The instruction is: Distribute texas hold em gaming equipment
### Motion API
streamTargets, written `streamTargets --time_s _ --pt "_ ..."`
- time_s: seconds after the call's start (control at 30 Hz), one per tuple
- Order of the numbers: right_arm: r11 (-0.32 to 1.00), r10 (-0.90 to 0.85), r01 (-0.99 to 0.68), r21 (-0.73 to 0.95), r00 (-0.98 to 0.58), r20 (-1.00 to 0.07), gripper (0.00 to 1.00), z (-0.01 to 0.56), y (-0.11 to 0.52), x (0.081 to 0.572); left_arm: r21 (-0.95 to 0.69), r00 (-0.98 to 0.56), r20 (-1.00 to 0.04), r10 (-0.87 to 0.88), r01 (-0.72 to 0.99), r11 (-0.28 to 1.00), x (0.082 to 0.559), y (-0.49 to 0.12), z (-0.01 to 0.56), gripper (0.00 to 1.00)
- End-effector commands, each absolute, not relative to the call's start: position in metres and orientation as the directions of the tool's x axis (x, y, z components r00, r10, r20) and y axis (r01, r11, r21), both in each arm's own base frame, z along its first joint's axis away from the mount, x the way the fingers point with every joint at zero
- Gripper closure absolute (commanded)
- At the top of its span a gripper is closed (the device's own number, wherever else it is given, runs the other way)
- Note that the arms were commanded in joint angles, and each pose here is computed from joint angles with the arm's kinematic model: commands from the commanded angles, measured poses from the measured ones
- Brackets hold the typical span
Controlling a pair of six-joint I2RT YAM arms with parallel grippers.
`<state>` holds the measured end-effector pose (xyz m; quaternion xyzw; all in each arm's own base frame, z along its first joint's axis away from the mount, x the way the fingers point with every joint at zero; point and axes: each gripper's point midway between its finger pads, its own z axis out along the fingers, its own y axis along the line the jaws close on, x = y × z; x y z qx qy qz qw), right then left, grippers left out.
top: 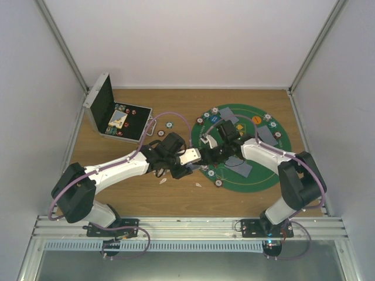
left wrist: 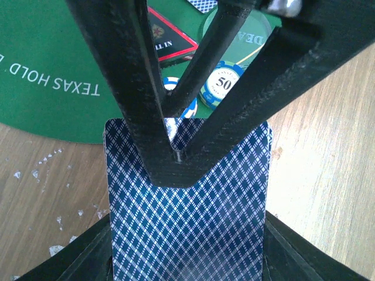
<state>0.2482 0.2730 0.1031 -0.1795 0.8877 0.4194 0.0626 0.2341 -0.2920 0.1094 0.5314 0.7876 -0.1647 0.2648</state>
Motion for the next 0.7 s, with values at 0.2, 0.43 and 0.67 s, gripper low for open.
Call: streamTargets --time_s 0.2,0.43,0.67 --pt "0.658 -0.273 -0.397 0.640 -0.918 -0.289 0.52 0.099 0.261 0.252 0.035 -0.274 -0.649 0.710 0.921 0.387 0.239 -0.299 0.126 0.43" --pt "0.689 -0.235 -0.368 0.625 -0.928 -0.287 0.54 0.095 0.250 0.254 0.033 -0.274 -0.650 0.709 0.922 0.386 0.239 -0.299 0.126 0.43" --pt "0.677 -0.234 -0.378 0.631 -0.924 -0.303 0.56 0.103 0.249 0.254 0.032 -0.275 -0.649 0.709 0.922 0.387 0.239 -0.299 0.125 0.43"
